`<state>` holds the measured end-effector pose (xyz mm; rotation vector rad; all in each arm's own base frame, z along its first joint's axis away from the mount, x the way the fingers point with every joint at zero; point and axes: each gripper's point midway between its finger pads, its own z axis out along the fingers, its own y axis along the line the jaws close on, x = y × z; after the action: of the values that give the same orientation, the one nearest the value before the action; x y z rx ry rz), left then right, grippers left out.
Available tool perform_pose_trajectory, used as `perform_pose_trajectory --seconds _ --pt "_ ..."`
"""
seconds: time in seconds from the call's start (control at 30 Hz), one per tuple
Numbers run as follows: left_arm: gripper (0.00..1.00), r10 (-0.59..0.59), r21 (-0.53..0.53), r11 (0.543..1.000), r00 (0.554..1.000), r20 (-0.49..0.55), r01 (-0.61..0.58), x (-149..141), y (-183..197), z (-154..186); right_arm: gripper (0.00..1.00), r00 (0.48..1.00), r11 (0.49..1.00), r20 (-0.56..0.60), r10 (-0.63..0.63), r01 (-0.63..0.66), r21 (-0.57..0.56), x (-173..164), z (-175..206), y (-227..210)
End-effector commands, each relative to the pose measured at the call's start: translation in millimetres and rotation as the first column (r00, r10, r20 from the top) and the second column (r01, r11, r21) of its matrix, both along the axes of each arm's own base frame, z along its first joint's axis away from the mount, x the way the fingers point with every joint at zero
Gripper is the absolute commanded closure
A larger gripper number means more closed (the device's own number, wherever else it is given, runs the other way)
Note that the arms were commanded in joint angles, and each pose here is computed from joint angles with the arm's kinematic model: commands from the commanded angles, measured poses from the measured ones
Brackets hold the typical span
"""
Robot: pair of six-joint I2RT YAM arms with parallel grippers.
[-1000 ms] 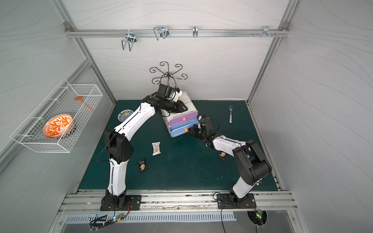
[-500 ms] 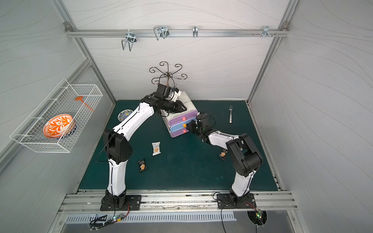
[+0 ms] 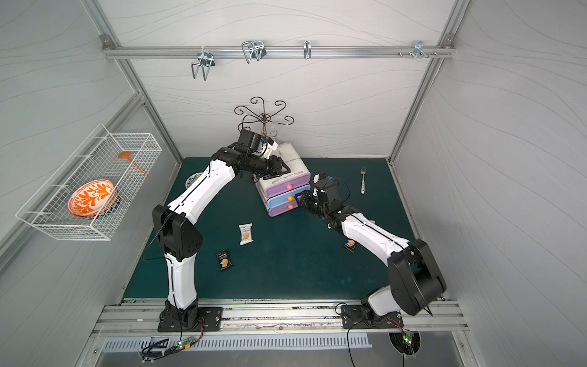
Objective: Take the cookies out of the drawer
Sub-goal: Close the drawer in the storage box, then move the storage box to the center of the board.
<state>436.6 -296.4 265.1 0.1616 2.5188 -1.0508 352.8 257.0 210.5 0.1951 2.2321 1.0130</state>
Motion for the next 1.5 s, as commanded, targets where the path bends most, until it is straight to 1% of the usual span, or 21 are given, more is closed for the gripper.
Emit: perform_pose_trajectory --seconds 0.0,0.03,0.07,0.1,0.13,0.2,0.23,0.3,0.37,0.47,0.57,0.63,0.8,0.93,1.03,1.2,1.3,1.47 --pt "0.29 0.062 -0.045 0.997 0.998 0.011 -0.062 -22 18 40 0.51 0.998 0.991 -0.048 -0.041 0.035 -0.129 -3 9 -40" --pt "0.28 0.091 -0.054 0.995 0.996 0.022 -0.090 -25 25 47 0.46 0.999 0.989 -0.019 -0.041 0.038 -0.140 3 20 -48" --pt "0.16 0.119 -0.075 0.990 0.992 0.039 -0.116 -31 33 58 0.41 0.999 0.988 -0.001 -0.048 0.047 -0.149 9 30 -56" --pt "0.10 0.149 -0.093 0.985 0.987 0.058 -0.143 -34 40 66 0.36 0.999 0.988 0.008 -0.051 0.052 -0.149 17 38 -63" --pt "0.01 0.182 -0.108 0.979 0.981 0.062 -0.175 -38 49 69 0.32 0.999 0.990 0.022 -0.037 0.040 -0.135 27 46 -66" --pt "0.00 0.231 -0.128 0.967 0.970 0.070 -0.221 -43 65 74 0.28 1.000 0.993 0.020 0.002 0.001 -0.117 46 52 -68" --pt "0.00 0.259 -0.120 0.961 0.964 0.068 -0.249 -44 75 71 0.27 0.999 0.993 0.035 0.021 -0.017 -0.116 58 55 -68" --pt "0.00 0.306 -0.102 0.949 0.950 0.059 -0.299 -44 93 56 0.26 0.997 0.993 0.049 0.057 -0.051 -0.102 81 56 -66" --pt "0.00 0.368 -0.112 0.924 0.930 0.002 -0.366 -39 116 33 0.26 0.992 0.993 0.067 0.108 -0.104 -0.061 108 55 -60" --pt "0.00 0.443 -0.225 0.869 0.895 -0.041 -0.441 -19 140 14 0.23 0.978 0.982 0.095 0.187 -0.186 -0.016 139 50 -48" --pt "0.00 0.459 -0.293 0.842 0.887 -0.052 -0.453 2 146 1 0.20 0.966 0.970 0.102 0.239 -0.242 0.024 161 44 -40" --pt "0.00 0.469 -0.335 0.826 0.882 -0.039 -0.454 15 147 0 0.19 0.958 0.965 0.141 0.250 -0.258 0.048 172 47 -35" --pt "0.00 0.480 -0.398 0.797 0.876 -0.037 -0.454 38 146 -6 0.17 0.933 0.940 0.180 0.312 -0.331 0.086 183 55 -21" --pt "0.00 0.501 -0.461 0.755 0.864 -0.051 -0.465 46 147 -8 0.16 0.913 0.924 0.230 0.336 -0.368 0.107 183 67 -15" --pt "0.00 0.500 -0.488 0.731 0.861 -0.091 -0.476 55 143 -18 0.15 0.905 0.908 0.214 0.367 -0.399 0.126 183 65 -8" --pt "0.00 0.500 -0.469 0.733 0.858 -0.120 -0.493 65 142 -34 0.14 0.902 0.902 0.188 0.390 -0.414 0.118 182 53 0" --pt "0.00 0.498 -0.475 0.733 0.860 -0.112 -0.486 74 141 -32 0.14 0.902 0.901 0.172 0.396 -0.418 0.117 182 45 3" --pt "0.00 0.484 -0.488 0.732 0.867 -0.118 -0.475 83 135 -32 0.13 0.888 0.886 0.168 0.429 -0.450 0.115 175 39 16"
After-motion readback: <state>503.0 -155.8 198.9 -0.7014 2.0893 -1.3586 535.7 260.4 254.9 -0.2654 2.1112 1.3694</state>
